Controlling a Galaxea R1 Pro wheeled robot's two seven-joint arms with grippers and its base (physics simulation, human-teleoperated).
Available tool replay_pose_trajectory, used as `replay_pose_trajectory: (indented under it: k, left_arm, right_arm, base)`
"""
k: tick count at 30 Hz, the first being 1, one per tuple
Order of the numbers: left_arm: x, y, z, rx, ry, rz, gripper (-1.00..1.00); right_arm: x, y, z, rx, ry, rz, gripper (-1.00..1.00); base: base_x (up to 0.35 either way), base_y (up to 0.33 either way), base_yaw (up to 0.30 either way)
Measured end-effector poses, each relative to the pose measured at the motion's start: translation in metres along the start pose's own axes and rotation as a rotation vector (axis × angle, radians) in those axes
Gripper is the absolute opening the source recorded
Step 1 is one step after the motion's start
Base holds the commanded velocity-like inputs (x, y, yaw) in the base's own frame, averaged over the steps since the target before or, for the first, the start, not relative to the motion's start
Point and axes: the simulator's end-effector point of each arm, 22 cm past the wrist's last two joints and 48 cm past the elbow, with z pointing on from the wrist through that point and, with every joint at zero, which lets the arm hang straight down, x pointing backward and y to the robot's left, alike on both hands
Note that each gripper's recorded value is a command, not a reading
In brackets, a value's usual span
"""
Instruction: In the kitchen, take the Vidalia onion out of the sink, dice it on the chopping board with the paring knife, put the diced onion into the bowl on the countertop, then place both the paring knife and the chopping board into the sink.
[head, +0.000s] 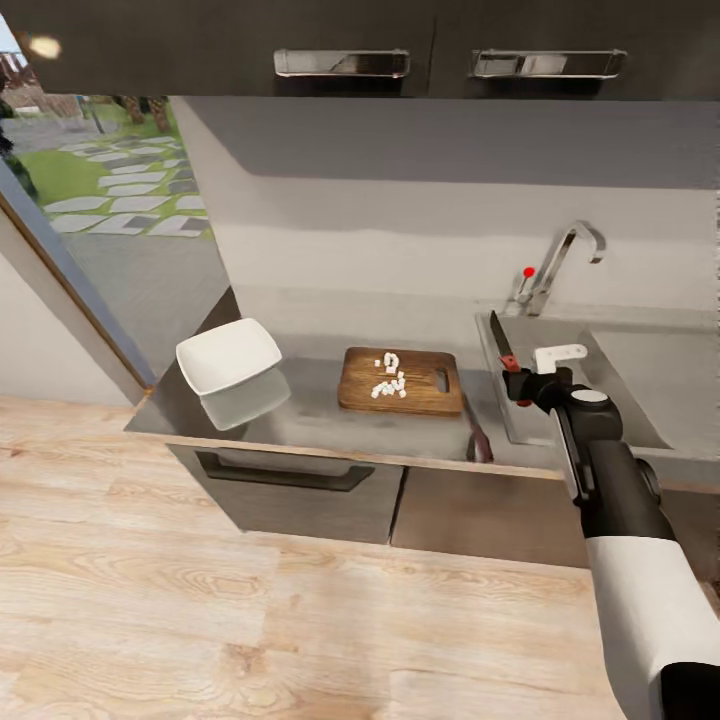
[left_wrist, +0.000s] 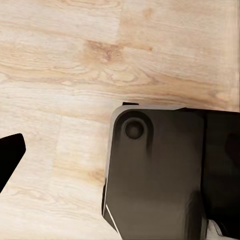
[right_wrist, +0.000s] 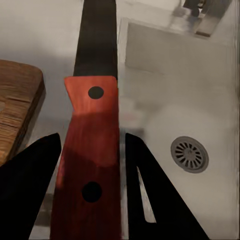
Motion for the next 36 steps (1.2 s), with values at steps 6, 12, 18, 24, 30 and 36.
replay_pose_trajectory:
  k: [6, 12, 18, 24, 30, 36]
  left_arm:
    - [-0.001, 0.000, 0.000, 0.000, -0.003, 0.000, 1.00]
    - [-0.001, 0.000, 0.000, 0.000, -0.002, 0.000, 1.00]
    - [0.000, 0.000, 0.000, -0.001, 0.000, 0.000, 1.00]
    - [0.003, 0.001, -0.001, -0.002, 0.009, 0.001, 1.00]
    - [0.006, 0.002, -0.002, -0.003, 0.020, 0.003, 1.00]
    - [0.009, 0.002, -0.002, -0.003, 0.029, 0.004, 1.00]
  right_arm:
    - [0.005, 0.003, 0.002, -0.005, 0.013, 0.002, -1.00]
    - [0.022, 0.007, 0.008, -0.014, 0.053, 0.004, -1.00]
    - [0.037, 0.011, 0.013, -0.021, 0.085, 0.007, -1.00]
    - [0.086, 0.020, 0.026, -0.041, 0.191, 0.010, -1.00]
    - [0.129, 0.029, 0.034, -0.064, 0.279, 0.026, -1.00]
    - [0.145, 0.032, 0.037, -0.071, 0.305, 0.033, -1.00]
  base:
    - [0.087, -0.302, 0.000]
    - [0.199, -0.264, 0.000]
    - [0.214, -0.229, 0.000]
    - [0.034, -0.033, 0.000]
    - [0.001, -0.001, 0.000]
    - [0.030, -0.004, 0.000]
